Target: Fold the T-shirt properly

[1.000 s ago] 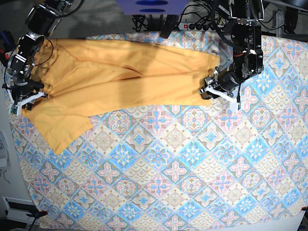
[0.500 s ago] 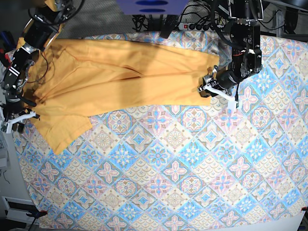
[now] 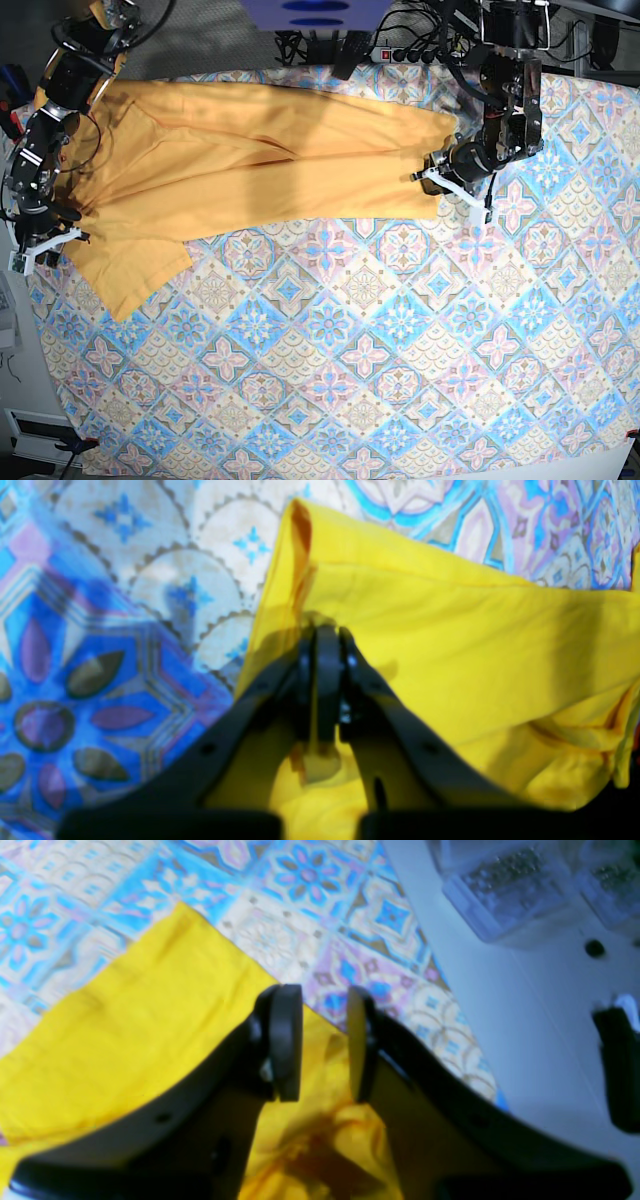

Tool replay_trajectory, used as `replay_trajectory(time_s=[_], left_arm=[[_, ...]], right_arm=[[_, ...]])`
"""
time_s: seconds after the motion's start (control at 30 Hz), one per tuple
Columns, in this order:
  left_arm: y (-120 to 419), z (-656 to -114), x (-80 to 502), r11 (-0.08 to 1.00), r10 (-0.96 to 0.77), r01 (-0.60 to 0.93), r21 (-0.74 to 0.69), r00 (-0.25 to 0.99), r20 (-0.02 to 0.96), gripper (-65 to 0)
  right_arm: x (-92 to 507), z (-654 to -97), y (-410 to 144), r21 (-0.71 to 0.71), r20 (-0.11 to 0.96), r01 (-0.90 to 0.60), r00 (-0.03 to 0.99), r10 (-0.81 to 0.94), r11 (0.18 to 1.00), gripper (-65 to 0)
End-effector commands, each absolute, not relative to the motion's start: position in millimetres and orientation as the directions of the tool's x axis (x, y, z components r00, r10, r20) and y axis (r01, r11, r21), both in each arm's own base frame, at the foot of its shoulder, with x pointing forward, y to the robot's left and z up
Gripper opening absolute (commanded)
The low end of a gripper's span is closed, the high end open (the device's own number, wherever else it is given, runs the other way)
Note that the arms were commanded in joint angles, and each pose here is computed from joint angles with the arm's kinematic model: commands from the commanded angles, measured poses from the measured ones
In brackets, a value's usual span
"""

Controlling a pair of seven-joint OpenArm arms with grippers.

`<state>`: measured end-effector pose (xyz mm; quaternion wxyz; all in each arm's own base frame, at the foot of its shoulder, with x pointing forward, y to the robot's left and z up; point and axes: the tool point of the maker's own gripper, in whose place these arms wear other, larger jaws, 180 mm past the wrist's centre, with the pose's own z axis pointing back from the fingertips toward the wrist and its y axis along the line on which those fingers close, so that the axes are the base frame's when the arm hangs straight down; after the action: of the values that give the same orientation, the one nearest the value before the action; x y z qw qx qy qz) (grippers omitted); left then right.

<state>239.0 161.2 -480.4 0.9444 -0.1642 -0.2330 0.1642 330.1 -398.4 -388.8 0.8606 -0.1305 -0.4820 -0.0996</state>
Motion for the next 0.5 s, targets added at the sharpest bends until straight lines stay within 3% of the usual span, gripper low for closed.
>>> replay_trajectory(time_s=[0.0, 0.47], left_arm=[[180, -491, 223, 0.918, 0.357, -0.257, -0.301, 0.866, 0.351, -65.0], [271, -497, 181, 0.917, 0.398, -0.37, -0.146, 0.856, 0.33, -65.0]], right_arm=[[341, -366, -408, -0.14, 0.887, 0.307, 0.461, -0.018, 0.941, -49.7], [340, -366, -408, -0.141, 0.885, 0.308, 0.465, -0.019, 0.941, -49.7]])
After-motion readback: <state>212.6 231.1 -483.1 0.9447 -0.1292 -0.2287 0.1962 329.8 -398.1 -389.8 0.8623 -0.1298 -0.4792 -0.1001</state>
